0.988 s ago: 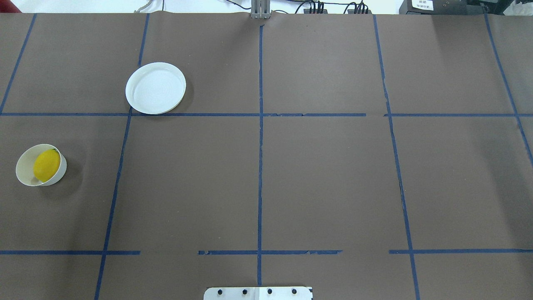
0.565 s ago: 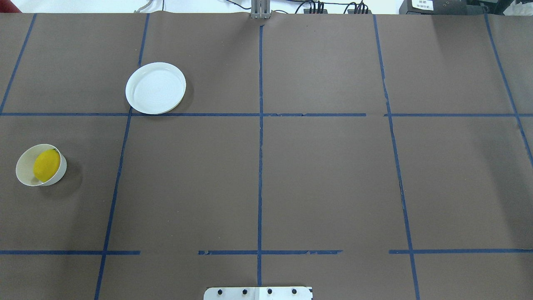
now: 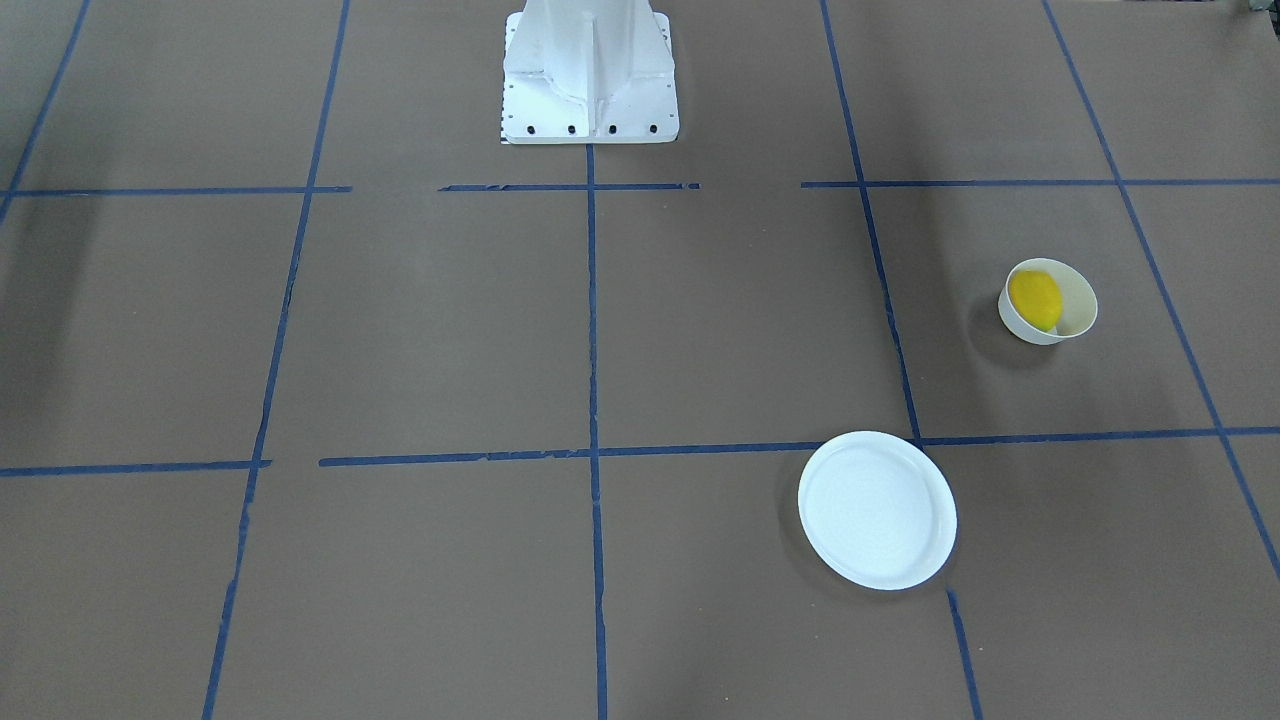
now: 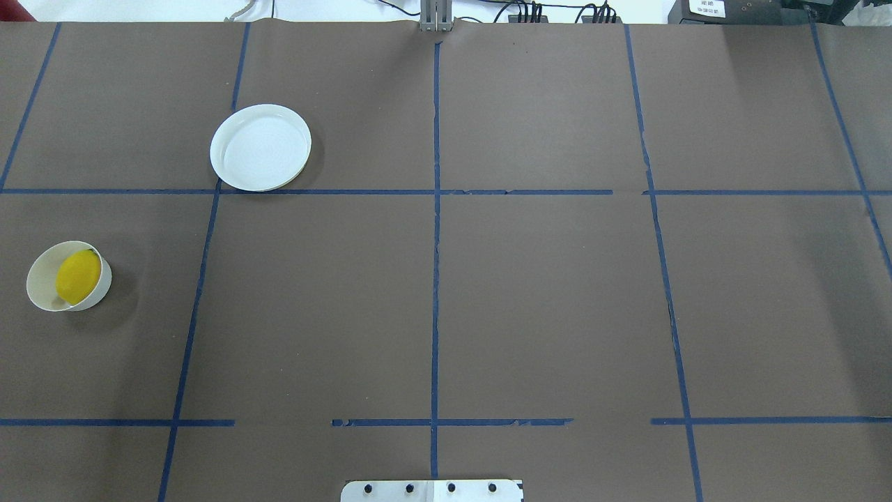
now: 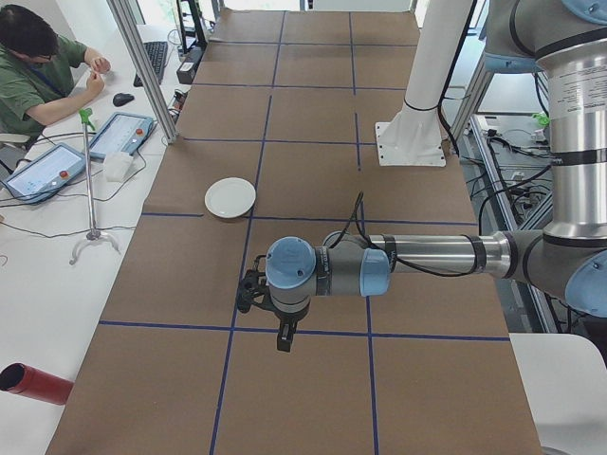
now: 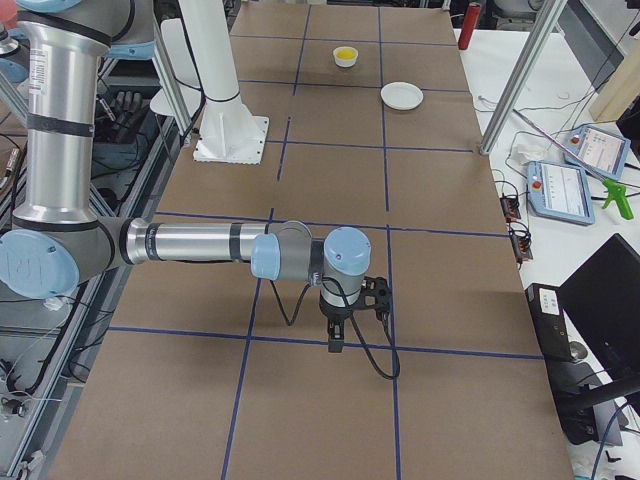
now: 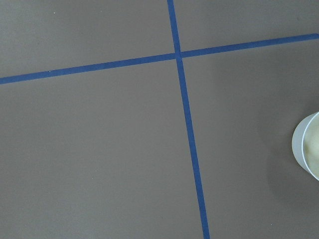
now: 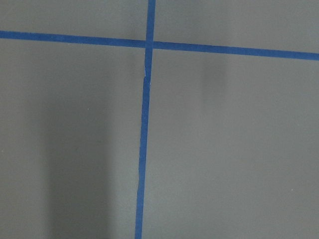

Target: Move lemon from plate to bowl

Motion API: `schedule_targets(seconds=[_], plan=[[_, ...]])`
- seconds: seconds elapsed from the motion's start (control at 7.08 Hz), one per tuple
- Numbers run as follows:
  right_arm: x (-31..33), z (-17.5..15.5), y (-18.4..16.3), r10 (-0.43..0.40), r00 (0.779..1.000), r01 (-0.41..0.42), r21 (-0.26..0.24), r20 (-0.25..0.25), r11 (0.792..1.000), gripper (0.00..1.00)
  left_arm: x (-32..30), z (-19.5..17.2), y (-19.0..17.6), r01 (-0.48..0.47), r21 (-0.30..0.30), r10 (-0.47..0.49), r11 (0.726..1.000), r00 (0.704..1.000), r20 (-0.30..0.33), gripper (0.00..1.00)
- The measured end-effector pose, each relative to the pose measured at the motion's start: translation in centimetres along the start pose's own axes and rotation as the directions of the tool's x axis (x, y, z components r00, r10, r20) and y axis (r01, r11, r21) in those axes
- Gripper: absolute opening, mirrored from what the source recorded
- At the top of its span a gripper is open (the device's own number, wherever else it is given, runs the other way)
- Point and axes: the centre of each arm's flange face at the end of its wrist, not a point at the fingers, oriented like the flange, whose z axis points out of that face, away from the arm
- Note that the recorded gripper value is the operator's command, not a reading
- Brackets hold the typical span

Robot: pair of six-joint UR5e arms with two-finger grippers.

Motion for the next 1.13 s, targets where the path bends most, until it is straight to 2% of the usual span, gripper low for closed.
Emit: schedule_targets(seconds=[0.42, 1.13], plan=[[0.0, 0.0, 0.0, 0.000, 1.000, 0.000, 0.000, 0.000, 1.000, 1.00, 2.1, -2.0, -0.4, -0.041, 0.037, 0.041, 0.998, 0.999, 0.012, 1.00], [0.0, 0.0, 0.0, 0.000, 1.000, 0.000, 0.000, 0.000, 1.000, 1.00, 1.9, -1.8, -0.2, -0.036, 0.032, 0.036, 0.999, 0.999, 0.013, 1.00]])
